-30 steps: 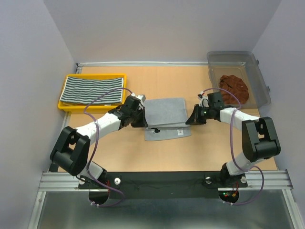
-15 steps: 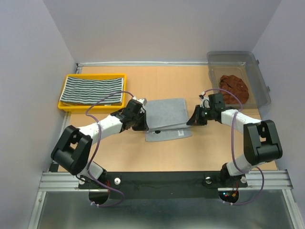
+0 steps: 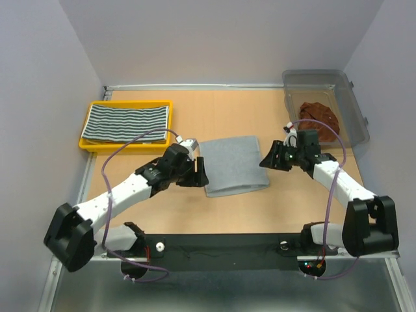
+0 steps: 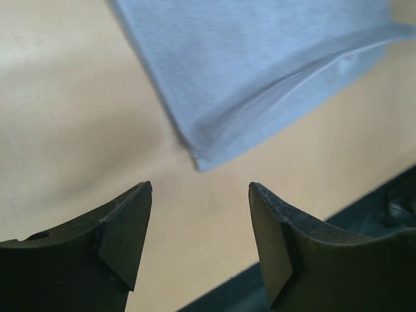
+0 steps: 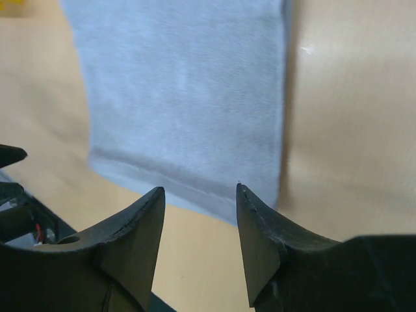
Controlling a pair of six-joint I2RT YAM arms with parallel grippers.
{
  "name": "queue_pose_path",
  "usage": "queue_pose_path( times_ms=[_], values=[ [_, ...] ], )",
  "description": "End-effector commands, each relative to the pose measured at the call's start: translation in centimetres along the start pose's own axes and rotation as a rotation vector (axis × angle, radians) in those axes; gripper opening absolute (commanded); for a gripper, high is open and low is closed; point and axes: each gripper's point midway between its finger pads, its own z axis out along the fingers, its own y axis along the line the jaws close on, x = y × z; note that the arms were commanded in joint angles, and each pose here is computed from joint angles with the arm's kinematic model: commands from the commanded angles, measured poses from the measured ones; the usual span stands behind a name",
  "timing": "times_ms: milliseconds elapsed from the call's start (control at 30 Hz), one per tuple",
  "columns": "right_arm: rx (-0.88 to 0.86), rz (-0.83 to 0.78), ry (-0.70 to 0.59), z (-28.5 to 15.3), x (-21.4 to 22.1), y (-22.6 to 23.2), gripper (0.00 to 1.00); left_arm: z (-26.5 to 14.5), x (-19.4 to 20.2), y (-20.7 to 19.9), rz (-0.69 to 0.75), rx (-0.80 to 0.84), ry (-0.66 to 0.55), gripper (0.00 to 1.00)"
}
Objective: Fold and stack the towels
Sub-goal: Fold the towel
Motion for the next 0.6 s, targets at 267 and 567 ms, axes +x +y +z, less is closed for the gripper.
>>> queue_pose_path(
  times_ms=[267, 567],
  values=[
    [-0.033, -0.078, -0.04, -0.1, -2.6, 2.2, 0.52, 0.3, -2.0, -2.1, 0.001, 0.031, -0.055, 0.68],
    [0.101, -0.041, 0.017, 2.0, 0.9, -1.1, 0.49, 4.9, 1.3, -2.5, 0.012, -0.081, 0.062, 0.52]
  ],
)
